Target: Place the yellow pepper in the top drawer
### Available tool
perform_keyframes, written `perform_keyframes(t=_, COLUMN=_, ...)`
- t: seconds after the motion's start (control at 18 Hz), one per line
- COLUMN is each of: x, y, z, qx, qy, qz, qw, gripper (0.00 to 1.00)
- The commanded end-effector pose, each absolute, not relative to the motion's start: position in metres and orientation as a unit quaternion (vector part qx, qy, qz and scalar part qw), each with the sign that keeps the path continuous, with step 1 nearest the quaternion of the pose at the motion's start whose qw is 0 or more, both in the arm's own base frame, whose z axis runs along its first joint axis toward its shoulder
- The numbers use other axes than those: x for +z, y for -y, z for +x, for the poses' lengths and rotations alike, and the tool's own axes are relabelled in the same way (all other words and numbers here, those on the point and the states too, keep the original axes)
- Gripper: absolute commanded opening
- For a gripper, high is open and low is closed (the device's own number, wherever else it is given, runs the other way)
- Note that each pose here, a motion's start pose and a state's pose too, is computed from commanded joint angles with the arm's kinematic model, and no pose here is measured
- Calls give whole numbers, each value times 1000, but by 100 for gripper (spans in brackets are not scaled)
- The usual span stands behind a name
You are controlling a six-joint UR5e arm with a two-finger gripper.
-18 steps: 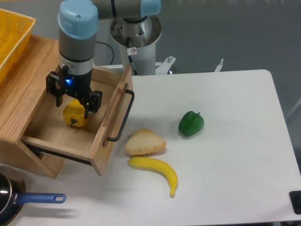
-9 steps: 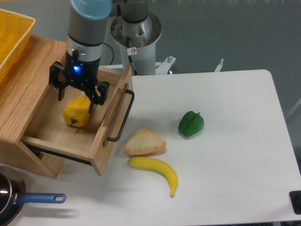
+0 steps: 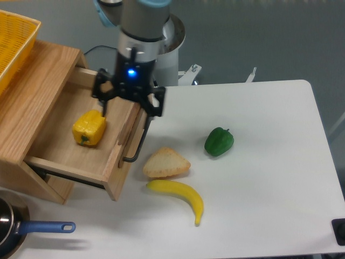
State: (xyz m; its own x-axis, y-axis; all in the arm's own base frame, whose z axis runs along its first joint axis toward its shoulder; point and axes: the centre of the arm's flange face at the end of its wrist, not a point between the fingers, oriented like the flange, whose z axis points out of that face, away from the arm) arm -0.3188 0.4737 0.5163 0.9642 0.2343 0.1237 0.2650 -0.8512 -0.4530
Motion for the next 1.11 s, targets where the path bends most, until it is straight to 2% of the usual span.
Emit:
perform_keyframes(t=0.28, x=497, y=-442, z=-380, qx=-2, qy=78, qz=-969, qw=233, gripper=100)
perform_keyframes(t=0.5, x=466, y=-435, z=-412, qx=-1, qy=34, qz=-975, qw=218, gripper=100)
perform_keyframes(t=0.61, x=444, y=-434, z=-426, qx=14, qy=5, qz=-983, qw=183, gripper=100)
perform_keyframes(t=0.78, x=410, y=-425, z=-446, qx=49, qy=-37, qz=-994, qw=91, gripper=100)
perform_keyframes(t=0.94, x=383, y=-425, z=-459, qx=41, qy=-57, qz=-996, qw=62, gripper=100)
perform_keyframes(t=1.11, x=341, y=-425, z=-484, qx=20, qy=-116, qz=-992, qw=48, gripper=100)
